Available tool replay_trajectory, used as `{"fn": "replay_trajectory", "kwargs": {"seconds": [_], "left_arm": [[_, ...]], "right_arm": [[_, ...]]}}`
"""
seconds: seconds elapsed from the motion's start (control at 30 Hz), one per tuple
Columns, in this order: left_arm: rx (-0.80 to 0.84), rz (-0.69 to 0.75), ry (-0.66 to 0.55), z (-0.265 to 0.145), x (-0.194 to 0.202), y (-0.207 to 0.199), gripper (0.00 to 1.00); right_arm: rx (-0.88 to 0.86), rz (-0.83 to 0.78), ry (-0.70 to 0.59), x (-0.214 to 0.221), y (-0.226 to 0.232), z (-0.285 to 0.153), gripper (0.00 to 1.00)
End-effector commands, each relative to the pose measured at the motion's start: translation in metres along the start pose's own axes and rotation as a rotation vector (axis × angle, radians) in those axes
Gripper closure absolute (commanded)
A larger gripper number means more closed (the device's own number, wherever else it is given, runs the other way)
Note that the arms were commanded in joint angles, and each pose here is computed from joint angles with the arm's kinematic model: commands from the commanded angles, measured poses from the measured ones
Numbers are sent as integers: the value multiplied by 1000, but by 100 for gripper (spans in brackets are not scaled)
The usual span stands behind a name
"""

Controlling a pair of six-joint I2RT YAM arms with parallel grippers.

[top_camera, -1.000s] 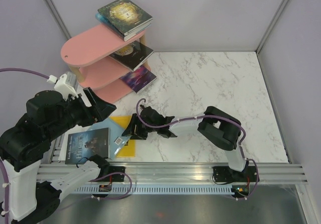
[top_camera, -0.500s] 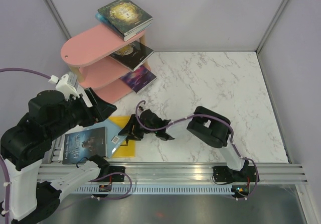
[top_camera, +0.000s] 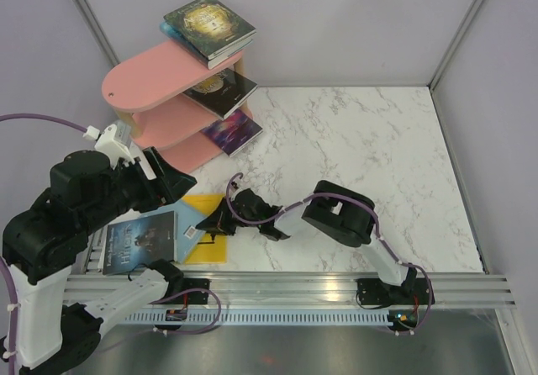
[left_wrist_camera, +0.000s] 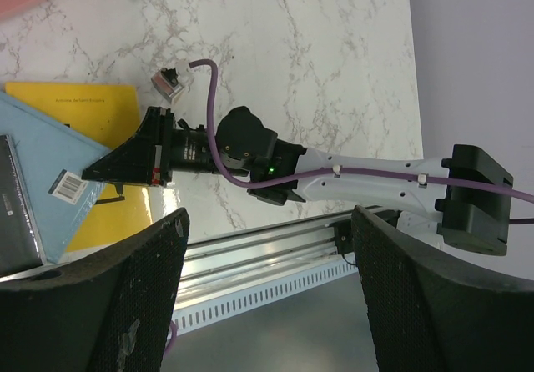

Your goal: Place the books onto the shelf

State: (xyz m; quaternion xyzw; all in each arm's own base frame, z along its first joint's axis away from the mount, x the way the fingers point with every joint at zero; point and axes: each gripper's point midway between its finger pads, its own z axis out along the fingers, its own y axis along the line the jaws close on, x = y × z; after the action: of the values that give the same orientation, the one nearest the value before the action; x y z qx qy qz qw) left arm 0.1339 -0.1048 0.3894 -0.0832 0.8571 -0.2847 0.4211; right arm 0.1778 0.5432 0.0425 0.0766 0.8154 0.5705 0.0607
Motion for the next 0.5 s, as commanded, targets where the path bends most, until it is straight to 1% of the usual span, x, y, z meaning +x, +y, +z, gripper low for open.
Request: {"fn": "replay_trajectory", "kwargs": {"seconds": [0.0, 0.07, 0.1, 0.17, 0.2, 0.23, 0.27, 0.3, 0.33, 0.4, 0.43, 0.47], "left_arm": [[-27, 17, 23, 1, 5, 7, 19], [-29, 19, 26, 1, 6, 7, 19], [-32, 19, 27, 2, 7, 8, 19], [-34, 23, 29, 4, 7, 8, 19], [-31, 22, 26, 4, 6, 8, 19], [-29, 22, 26, 5, 6, 7, 19], [-30, 24, 29, 6, 7, 8, 19], [-26, 24, 30, 7, 8, 7, 19], [-20, 23, 29, 9, 7, 6, 19], [-18, 24, 41, 13, 11, 6, 19], [-12, 23, 40, 15, 10, 5, 19], [-13, 25, 45, 17, 13, 7, 19]], "right_arm": [[-22, -23, -28, -3, 5, 0, 100], [-28, -24, -46, -9, 9, -10, 100], [-3, -16, -66, -15, -4, -19, 100], [-26, -9, -108, -30, 3, -36, 100], [13, 4, -124, -32, -15, -49, 100], [-4, -5, -146, -38, -6, -61, 100], [6, -2, -171, -47, -10, -72, 100], [49, 5, -189, -48, -28, -86, 100], [28, -18, -208, -53, -15, -100, 100], [98, -13, -241, -61, -38, -126, 100], [71, -31, -268, -66, -21, -139, 100], [123, -47, -286, -72, -32, -151, 100]]}}
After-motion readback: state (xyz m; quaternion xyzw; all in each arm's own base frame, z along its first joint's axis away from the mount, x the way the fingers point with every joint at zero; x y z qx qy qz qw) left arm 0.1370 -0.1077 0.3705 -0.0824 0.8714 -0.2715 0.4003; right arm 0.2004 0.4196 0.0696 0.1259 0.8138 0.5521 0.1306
